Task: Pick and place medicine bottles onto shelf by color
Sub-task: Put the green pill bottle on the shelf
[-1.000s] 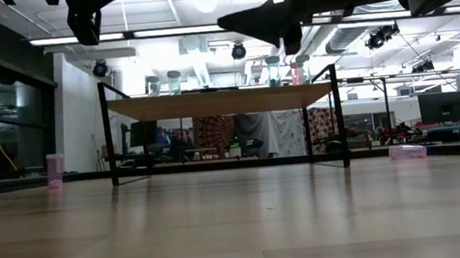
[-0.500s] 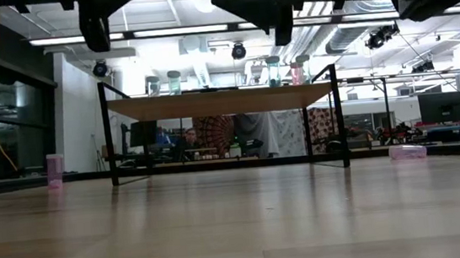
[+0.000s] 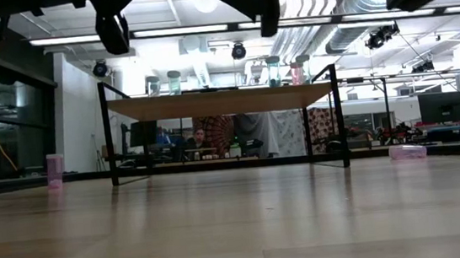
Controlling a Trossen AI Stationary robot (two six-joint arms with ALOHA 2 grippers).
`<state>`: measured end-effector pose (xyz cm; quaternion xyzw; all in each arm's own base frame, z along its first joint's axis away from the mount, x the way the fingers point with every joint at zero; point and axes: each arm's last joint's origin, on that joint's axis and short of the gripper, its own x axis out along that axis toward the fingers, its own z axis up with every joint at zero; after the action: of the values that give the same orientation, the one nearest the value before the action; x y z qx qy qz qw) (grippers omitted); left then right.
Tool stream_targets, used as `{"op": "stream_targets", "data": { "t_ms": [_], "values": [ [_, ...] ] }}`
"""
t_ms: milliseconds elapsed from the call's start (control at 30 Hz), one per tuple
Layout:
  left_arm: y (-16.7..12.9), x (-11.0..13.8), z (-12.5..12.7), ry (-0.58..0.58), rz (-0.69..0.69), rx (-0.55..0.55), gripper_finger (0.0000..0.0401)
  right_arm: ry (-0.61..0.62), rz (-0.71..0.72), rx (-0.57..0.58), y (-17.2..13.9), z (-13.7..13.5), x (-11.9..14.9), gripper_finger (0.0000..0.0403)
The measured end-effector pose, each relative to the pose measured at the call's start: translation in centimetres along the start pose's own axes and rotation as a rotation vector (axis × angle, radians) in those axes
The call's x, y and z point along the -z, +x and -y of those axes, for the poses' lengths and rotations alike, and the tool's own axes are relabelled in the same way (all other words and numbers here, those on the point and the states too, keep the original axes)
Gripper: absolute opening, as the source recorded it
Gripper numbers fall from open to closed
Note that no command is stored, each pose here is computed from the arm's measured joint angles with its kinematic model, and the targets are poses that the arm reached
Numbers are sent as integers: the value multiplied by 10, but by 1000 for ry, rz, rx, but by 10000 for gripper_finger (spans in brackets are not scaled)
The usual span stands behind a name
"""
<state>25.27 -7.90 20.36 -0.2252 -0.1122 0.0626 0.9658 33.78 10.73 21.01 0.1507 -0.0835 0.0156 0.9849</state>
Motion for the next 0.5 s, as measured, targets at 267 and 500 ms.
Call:
{"op": "stream_targets", "data": {
  "t_ms": [267, 500],
  "values": [
    [0, 1, 0, 24, -10, 15, 101, -20, -30, 8, 7, -3, -2, 299],
    [0, 2, 0, 36, -17, 0, 101, 2, -32, 10, 7, -3, -2, 275]
  ]
}}
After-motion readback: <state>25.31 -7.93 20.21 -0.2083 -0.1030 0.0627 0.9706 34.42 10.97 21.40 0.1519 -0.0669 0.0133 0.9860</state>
